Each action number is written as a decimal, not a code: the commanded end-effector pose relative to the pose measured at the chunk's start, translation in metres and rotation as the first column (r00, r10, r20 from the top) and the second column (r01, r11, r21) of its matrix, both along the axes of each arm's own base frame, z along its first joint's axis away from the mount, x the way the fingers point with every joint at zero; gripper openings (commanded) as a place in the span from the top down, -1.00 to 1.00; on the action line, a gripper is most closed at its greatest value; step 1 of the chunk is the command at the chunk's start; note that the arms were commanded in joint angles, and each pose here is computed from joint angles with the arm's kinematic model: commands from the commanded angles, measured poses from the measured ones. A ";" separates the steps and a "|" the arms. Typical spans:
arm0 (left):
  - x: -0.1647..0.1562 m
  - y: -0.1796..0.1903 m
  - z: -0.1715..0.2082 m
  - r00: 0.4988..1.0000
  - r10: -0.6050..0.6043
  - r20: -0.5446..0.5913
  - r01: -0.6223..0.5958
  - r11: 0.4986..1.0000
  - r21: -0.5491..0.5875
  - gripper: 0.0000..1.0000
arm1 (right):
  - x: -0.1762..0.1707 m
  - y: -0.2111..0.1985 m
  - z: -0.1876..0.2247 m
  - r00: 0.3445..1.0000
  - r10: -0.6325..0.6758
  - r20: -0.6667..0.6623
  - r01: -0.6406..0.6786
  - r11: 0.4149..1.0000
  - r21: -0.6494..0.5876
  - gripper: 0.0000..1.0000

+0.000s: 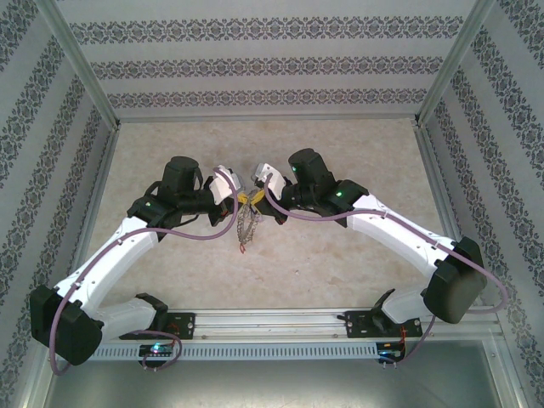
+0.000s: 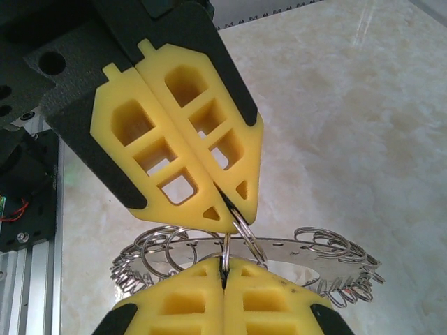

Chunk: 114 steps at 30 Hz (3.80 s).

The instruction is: Put the keys on the keyring

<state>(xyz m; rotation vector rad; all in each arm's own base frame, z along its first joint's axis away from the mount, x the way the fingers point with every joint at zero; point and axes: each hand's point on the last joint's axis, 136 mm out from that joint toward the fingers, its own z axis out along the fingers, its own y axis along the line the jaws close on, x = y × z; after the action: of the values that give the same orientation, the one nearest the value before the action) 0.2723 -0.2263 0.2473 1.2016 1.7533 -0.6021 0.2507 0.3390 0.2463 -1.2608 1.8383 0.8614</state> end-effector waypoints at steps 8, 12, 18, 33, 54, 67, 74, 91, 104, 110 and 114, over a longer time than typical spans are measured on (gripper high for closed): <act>0.000 -0.007 0.015 0.999 -0.023 0.042 0.025 0.999 -0.044 1.00 | 0.000 0.008 0.016 1.000 -0.010 -0.012 0.011 0.998 0.056 1.00; 0.000 -0.008 0.014 0.999 -0.025 0.039 0.027 0.999 -0.045 1.00 | 0.000 0.012 0.014 1.000 -0.008 -0.023 0.010 0.998 0.058 1.00; 0.001 -0.008 0.014 0.999 -0.027 0.036 0.028 0.999 -0.045 1.00 | 0.006 0.015 0.013 0.998 -0.047 -0.033 0.049 0.998 0.043 1.00; 0.000 -0.008 0.016 0.998 -0.028 0.049 0.031 0.998 -0.048 1.00 | 0.011 0.018 0.022 0.991 -0.126 -0.047 0.128 0.990 0.055 1.00; 0.000 -0.006 0.014 0.999 -0.023 0.041 0.025 0.999 -0.035 1.00 | -0.005 0.018 0.030 0.997 -0.040 0.065 0.034 0.995 0.092 1.00; 0.002 -0.002 0.019 0.997 0.005 0.083 -0.001 0.999 -0.041 1.00 | 0.011 0.008 -0.005 0.985 -0.169 -0.038 0.168 0.985 -0.044 1.00; -0.006 -0.004 0.019 0.990 -0.046 0.136 0.052 0.998 -0.041 1.00 | 0.029 0.000 -0.002 0.942 -0.311 -0.124 0.312 0.950 -0.011 1.00; -0.007 -0.004 0.026 0.973 -0.042 0.229 0.062 0.995 -0.083 1.00 | 0.008 -0.006 0.016 0.942 -0.140 -0.306 0.192 0.970 0.150 1.00; 0.000 -0.005 0.033 0.963 0.015 0.270 0.027 0.989 -0.149 1.00 | 0.014 -0.020 0.010 0.913 -0.108 -0.393 0.192 0.964 0.181 0.89; 0.007 -0.003 0.033 0.960 0.060 0.274 -0.011 0.984 -0.177 1.00 | 0.014 -0.025 0.011 0.926 -0.085 -0.368 0.164 0.968 0.190 0.69; 0.007 -0.003 0.037 0.956 0.057 0.288 -0.005 0.984 -0.180 1.00 | 0.017 -0.032 0.012 0.943 -0.081 -0.322 0.146 0.972 0.182 0.63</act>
<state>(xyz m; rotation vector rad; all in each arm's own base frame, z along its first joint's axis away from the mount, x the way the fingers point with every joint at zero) 0.2788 -0.2259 0.2512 1.1104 1.5564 -0.5334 0.2737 0.3115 0.2525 -0.8483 2.0440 1.2160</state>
